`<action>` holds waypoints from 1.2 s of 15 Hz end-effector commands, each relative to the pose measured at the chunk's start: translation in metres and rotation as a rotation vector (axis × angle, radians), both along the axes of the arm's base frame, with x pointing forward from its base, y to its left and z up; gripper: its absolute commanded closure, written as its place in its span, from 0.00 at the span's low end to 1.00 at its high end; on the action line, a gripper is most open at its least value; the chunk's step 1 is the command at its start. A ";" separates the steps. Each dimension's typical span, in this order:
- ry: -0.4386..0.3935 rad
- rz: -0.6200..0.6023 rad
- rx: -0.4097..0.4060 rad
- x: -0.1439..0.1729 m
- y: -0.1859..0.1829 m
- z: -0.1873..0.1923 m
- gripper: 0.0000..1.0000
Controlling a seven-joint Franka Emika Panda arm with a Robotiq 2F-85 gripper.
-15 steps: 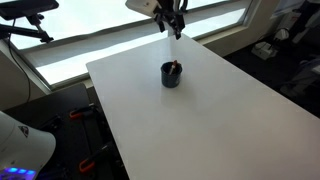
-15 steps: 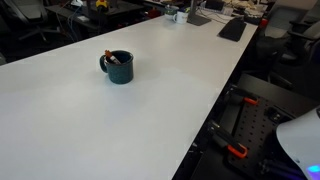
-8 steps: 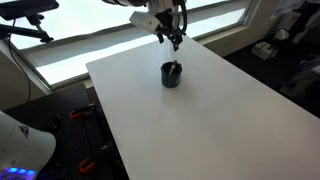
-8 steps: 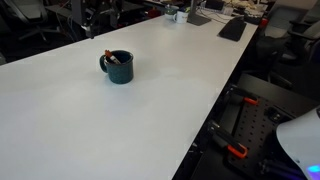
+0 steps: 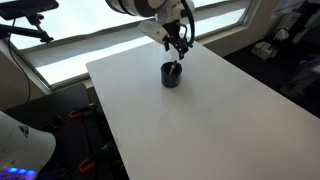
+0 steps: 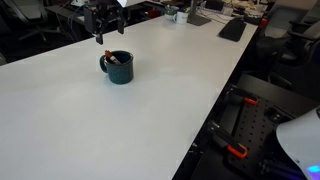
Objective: Place the marker on the table
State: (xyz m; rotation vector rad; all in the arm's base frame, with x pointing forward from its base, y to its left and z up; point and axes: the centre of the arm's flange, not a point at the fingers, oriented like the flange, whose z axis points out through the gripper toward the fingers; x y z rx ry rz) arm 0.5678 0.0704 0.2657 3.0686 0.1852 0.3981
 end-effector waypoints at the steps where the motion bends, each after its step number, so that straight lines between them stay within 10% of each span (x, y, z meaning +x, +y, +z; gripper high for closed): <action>1: 0.019 -0.017 0.012 0.014 -0.003 -0.014 0.02; 5: 0.064 -0.034 0.042 0.017 -0.002 -0.033 0.24; 13: 0.114 0.101 0.016 0.015 -0.006 -0.058 0.25; 18: 0.150 0.253 -0.010 0.001 -0.009 -0.060 0.55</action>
